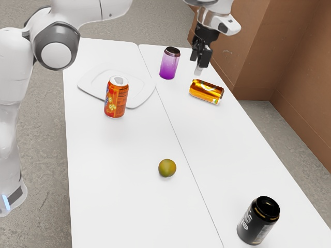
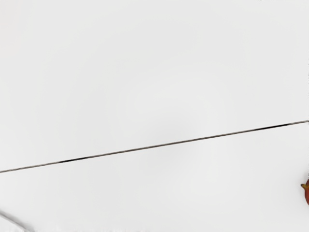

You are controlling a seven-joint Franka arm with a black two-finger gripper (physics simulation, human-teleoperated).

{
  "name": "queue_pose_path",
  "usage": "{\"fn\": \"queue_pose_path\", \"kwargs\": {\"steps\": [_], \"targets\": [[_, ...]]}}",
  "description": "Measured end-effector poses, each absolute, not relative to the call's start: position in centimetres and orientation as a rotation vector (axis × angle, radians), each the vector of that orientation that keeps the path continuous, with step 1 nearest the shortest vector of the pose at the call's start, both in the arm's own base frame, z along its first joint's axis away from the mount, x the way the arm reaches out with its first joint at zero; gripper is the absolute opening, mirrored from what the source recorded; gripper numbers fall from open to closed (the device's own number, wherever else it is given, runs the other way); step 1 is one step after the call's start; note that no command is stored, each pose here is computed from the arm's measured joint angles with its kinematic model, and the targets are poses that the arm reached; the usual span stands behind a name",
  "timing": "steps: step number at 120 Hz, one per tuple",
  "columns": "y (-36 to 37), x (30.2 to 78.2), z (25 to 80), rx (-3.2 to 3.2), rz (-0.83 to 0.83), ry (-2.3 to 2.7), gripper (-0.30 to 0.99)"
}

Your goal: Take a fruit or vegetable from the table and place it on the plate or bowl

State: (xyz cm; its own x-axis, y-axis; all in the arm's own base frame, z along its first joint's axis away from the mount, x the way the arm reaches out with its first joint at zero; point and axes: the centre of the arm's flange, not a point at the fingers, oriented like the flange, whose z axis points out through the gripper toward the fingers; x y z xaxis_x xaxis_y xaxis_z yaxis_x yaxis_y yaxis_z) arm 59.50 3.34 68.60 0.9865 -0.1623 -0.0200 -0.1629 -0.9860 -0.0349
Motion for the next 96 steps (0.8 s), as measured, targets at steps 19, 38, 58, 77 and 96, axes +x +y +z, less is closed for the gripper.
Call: {"fn": "queue_pose_path", "kwargs": {"steps": [19,38,58,77,96], "targets": [[3.3,59.4,68.6,-3.102,0.030,0.216,0.69],[3.1,56.1,74.8,-3.100,-0.143,0.183,0.69],[-0.3,46.8,79.3,-3.134,-0.185,0.110,0.69],[-11.8,40.5,69.6,-3.115,-0.005,0.097,0.69],[-14.4,39.7,65.0,-3.150,0.045,-0.175,0.69]]}}
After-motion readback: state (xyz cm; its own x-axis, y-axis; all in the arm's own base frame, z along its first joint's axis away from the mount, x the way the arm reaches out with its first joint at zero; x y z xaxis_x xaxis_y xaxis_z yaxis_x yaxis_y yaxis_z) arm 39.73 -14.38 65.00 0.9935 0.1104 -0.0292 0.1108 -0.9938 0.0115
